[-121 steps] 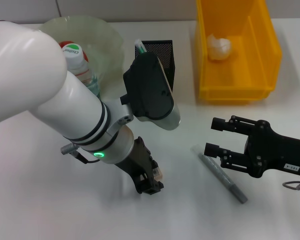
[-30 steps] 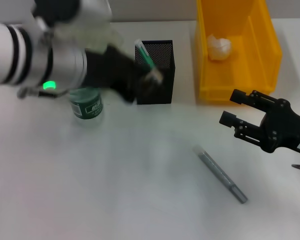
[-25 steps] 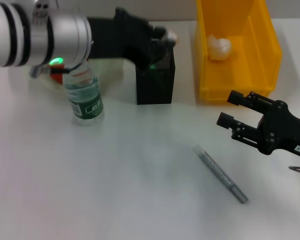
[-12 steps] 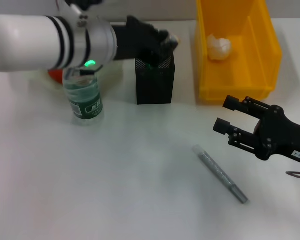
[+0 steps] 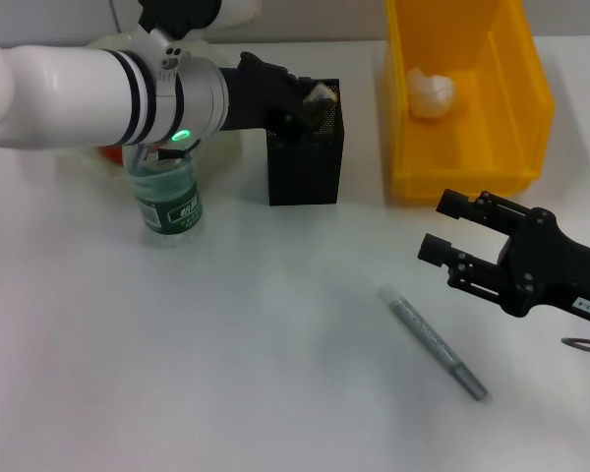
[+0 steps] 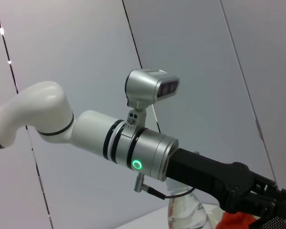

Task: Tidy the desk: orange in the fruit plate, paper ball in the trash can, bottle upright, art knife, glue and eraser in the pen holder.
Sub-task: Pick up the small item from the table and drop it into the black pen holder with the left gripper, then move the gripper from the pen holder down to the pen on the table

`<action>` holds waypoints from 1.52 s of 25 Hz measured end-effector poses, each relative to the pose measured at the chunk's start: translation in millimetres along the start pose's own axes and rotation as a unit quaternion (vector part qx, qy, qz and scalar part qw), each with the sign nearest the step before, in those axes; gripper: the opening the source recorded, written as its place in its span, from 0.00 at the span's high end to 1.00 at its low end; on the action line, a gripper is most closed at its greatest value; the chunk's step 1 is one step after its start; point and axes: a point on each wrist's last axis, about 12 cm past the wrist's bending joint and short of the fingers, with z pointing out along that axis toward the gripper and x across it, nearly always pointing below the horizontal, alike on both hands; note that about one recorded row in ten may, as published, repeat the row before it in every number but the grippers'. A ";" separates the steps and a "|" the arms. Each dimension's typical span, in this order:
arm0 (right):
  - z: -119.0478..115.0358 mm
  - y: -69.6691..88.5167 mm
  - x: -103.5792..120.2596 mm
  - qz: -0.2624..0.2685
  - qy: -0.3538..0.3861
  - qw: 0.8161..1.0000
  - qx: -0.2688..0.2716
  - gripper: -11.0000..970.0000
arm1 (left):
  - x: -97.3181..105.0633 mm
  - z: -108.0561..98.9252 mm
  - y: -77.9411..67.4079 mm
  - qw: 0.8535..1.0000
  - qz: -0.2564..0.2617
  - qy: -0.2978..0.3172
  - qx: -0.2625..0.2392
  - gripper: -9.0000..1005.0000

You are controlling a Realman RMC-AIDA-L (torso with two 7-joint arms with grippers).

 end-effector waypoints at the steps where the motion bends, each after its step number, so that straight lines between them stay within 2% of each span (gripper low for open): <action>1: 0.5 -0.2 -0.3 0.000 0.000 1.000 -0.001 0.31 | 0.2 0.1 0.5 1.000 0.000 0.000 -0.002 0.73; 14: -0.1 -0.6 -0.8 -0.001 -0.001 1.000 0.000 0.31 | -0.1 -1.7 2.1 1.000 -0.003 -0.003 -0.005 0.50; 15: -0.9 -0.6 -0.6 -0.001 -0.001 1.000 0.002 0.31 | -3.7 -10.6 -0.9 1.000 0.001 -0.010 0.004 0.48; 16: -3.1 -0.2 0.1 0.000 -0.001 1.000 0.005 0.31 | -3.7 -10.6 -0.9 1.000 0.001 -0.010 0.004 0.48; 17: -3.1 -0.2 0.1 0.000 -0.001 1.000 0.005 0.31 | -9.9 -28.3 -10.2 0.999 0.015 -0.015 0.031 0.48; 19: -5.3 0.3 0.9 0.001 -0.001 1.000 0.008 0.31 | -9.9 -28.3 -10.2 0.999 0.015 -0.015 0.031 0.48; 20: -6.4 0.6 1.1 0.001 -0.001 1.000 0.010 0.31 | -14.6 -47.3 -20.2 0.998 0.027 -0.016 0.060 0.48; 21: -7.1 0.4 0.7 0.000 -0.002 1.000 0.012 0.31 | -14.6 -47.3 -20.2 0.998 0.027 -0.016 0.060 0.48; 23: -7.3 0.3 0.6 -0.001 -0.002 1.000 0.012 0.31 | -24.8 -83.4 -44.4 0.992 0.059 -0.031 0.105 0.48; 24: -7.5 0.0 0.2 -0.001 -0.002 1.000 0.012 0.31 | -25.3 -88.9 -47.0 0.992 0.058 -0.040 0.109 0.48; 25: -7.3 -0.3 -0.2 0.000 -0.002 1.000 0.012 0.31 | -24.4 -103.7 -50.9 0.990 0.055 -0.068 0.114 0.48; 26: -6.6 -1.2 -1.3 -0.001 -0.002 1.000 0.010 0.31 | -24.4 -103.7 -50.9 0.990 0.055 -0.068 0.114 0.48; 27: -6.6 -1.2 -1.3 -0.001 -0.002 1.000 0.010 0.31 | -19.1 -120.2 -53.1 0.985 0.051 -0.111 0.122 0.48; 31: -3.3 -3.3 -4.1 -0.005 -0.003 1.000 0.006 0.31 | 10.9 -156.2 -44.9 0.969 0.031 -0.216 0.119 0.49; 35: -0.3 -4.9 -6.3 -0.008 -0.003 1.000 0.002 0.31 | 26.3 -170.7 -35.1 0.961 0.000 -0.248 0.119 0.49; 36: 1.4 -5.7 -7.4 -0.010 -0.003 1.000 0.000 0.31 | 35.5 -175.9 -28.6 0.959 -0.019 -0.255 0.124 0.49; 37: 1.4 -5.7 -7.4 -0.010 -0.003 1.000 0.000 0.31 | 53.8 -181.3 -17.2 0.952 -0.051 -0.269 0.139 0.49; 38: 2.3 -5.9 -7.8 -0.010 -0.003 1.000 -0.002 0.31 | 60.1 -180.8 -14.1 0.949 -0.060 -0.273 0.146 0.49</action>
